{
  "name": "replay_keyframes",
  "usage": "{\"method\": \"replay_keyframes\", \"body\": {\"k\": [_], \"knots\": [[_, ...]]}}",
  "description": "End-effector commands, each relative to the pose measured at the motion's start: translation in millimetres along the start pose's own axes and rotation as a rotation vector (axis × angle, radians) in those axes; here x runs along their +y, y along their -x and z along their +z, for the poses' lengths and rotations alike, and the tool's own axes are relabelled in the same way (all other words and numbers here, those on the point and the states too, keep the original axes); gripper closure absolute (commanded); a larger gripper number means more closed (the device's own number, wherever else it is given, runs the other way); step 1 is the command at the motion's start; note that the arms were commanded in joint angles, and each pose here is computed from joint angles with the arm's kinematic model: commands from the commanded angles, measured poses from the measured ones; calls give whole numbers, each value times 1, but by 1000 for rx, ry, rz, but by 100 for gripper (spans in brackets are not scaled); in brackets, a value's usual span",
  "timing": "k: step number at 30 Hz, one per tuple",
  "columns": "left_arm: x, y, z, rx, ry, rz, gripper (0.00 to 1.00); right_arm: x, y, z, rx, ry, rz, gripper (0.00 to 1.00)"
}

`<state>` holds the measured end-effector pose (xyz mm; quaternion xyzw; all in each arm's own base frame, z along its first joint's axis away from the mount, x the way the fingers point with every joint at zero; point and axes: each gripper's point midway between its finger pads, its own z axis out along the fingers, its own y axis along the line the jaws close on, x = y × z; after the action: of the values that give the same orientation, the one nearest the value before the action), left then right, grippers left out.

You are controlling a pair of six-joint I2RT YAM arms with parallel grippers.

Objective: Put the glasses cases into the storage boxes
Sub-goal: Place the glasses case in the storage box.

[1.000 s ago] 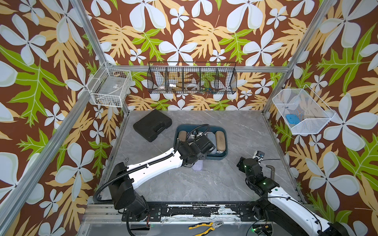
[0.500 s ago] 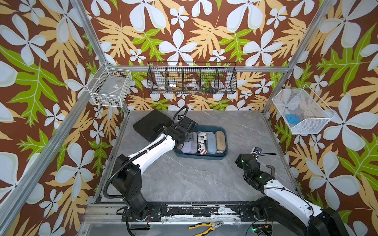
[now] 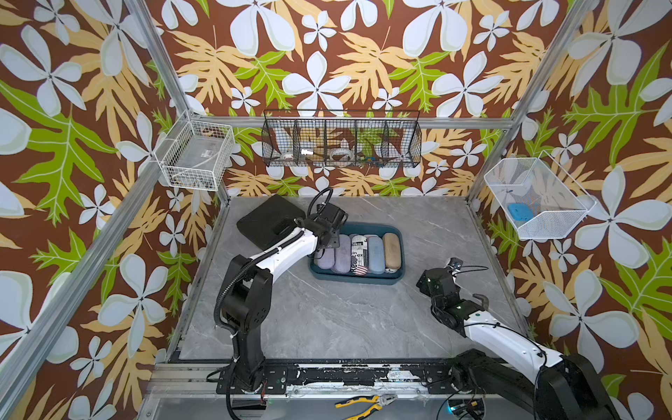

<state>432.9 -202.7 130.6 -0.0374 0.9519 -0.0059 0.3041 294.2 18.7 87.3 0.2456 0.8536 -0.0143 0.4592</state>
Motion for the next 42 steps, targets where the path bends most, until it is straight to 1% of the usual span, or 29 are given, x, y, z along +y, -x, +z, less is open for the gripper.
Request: {"method": "replay_keyframes", "body": {"k": [1,7,13,18,20,22,25,28,31,34,37,40,42], "knots": [[5,1,7,3,41,35,38,3,5,0,-15,5,1,20],[7,-8,24,35,72,72,37,0,4,2,-12,-5,4,20],[7,-16,37,64,83,91,33,3,6,2,-12,-5,7,20],[6,-14,37,62,81,97,27,3,6,3,-10,-10,4,20],[7,-11,35,55,80,94,23,3,7,3,-10,-10,6,20],[8,-7,31,43,80,87,22,4,8,2,-11,-7,6,20],[7,4,19,12,69,75,19,5,11,1,-18,-8,5,20],[7,19,-2,-35,47,59,15,5,15,0,-26,-12,1,20],[12,36,-28,-102,39,35,12,8,21,0,-38,-9,-5,20],[23,49,-58,-194,38,4,8,15,29,-1,-64,8,-25,20],[41,53,-82,-277,54,-17,6,24,42,-1,-138,49,-58,20],[73,50,-95,-369,130,-72,3,29,56,1,-196,42,-96,20],[96,45,-100,-434,157,-118,3,32,63,3,-223,29,-132,20]]}}
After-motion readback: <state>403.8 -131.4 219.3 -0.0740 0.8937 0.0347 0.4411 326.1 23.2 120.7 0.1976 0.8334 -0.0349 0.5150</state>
